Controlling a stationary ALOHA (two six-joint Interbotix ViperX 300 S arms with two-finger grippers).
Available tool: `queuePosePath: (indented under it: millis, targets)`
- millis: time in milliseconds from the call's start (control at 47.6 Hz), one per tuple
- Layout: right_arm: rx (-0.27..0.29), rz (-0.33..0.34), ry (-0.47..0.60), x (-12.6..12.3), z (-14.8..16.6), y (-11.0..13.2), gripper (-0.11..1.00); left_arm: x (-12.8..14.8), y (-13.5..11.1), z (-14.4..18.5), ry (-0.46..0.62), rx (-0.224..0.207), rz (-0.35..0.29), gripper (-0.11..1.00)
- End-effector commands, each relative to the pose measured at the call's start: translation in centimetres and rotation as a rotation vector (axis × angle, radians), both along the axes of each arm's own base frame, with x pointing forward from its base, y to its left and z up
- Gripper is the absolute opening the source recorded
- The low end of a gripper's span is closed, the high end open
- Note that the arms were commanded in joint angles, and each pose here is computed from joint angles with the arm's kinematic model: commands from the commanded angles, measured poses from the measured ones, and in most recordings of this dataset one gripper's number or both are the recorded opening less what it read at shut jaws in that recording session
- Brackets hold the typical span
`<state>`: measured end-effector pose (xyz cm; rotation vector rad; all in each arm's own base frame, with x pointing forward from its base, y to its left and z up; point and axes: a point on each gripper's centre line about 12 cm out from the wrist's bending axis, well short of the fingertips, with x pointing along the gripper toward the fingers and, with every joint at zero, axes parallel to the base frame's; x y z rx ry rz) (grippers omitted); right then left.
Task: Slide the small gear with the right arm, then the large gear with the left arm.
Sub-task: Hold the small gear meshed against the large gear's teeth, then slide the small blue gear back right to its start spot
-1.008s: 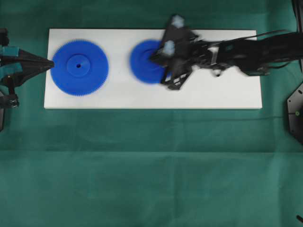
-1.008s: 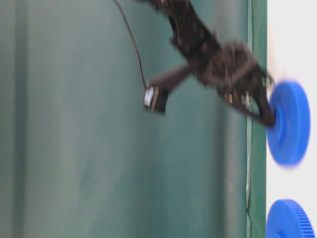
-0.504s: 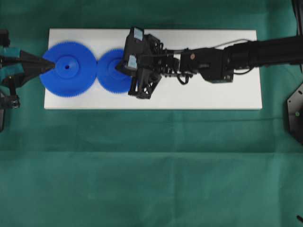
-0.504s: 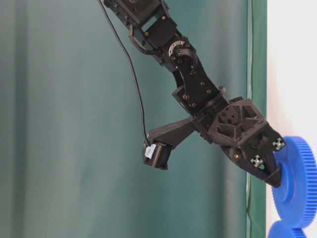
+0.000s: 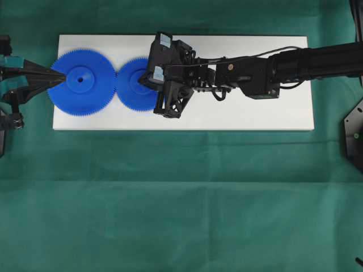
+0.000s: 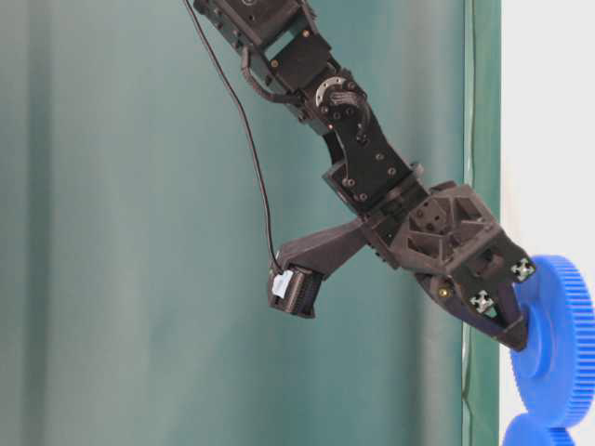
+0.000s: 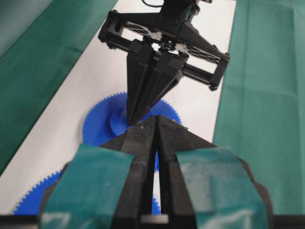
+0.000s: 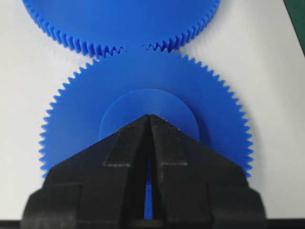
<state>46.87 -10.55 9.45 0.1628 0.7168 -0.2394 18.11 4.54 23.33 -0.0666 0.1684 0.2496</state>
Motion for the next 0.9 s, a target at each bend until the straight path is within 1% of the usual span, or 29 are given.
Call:
queuePosePath:
  millis: [0, 294, 378, 483, 588, 714, 777, 882]
  targets:
    - [0.002, 0.016, 0.04, -0.3, -0.7, 0.8, 0.5, 0.2, 0.1, 0.3, -0.011, 0.001, 0.004, 0.0]
    - [0.003, 0.013, 0.037, -0.7, -0.1, 0.8, 0.5, 0.2, 0.1, 0.3, -0.011, 0.0, 0.004, 0.0]
    - [0.003, 0.008, 0.041, -1.3, 0.1, 0.7, 0.5, 0.2, 0.1, 0.3, -0.011, 0.0, 0.004, 0.0]
    - [0.008, -0.006, 0.058, -2.9, 0.1, 0.4, 0.5, 0.1, 0.1, 0.1, -0.007, -0.001, 0.004, 0.0]
    - [0.017, -0.022, 0.089, -5.0, -0.3, 0.2, 0.5, 0.0, 0.1, -0.1, -0.005, -0.002, 0.004, 0.0]
    - [0.032, -0.046, 0.139, -8.7, -0.7, 0.2, 0.5, -0.1, 0.0, -0.1, -0.007, -0.001, 0.004, 0.0]
    - [0.045, -0.063, 0.164, -10.8, -1.0, 0.3, 0.5, -0.2, 0.0, -0.2, -0.005, -0.002, 0.004, 0.0]
    - [0.081, -0.121, 0.21, -15.5, -1.4, 0.4, 0.5, -0.2, 0.0, -0.3, -0.004, -0.002, 0.004, 0.0]
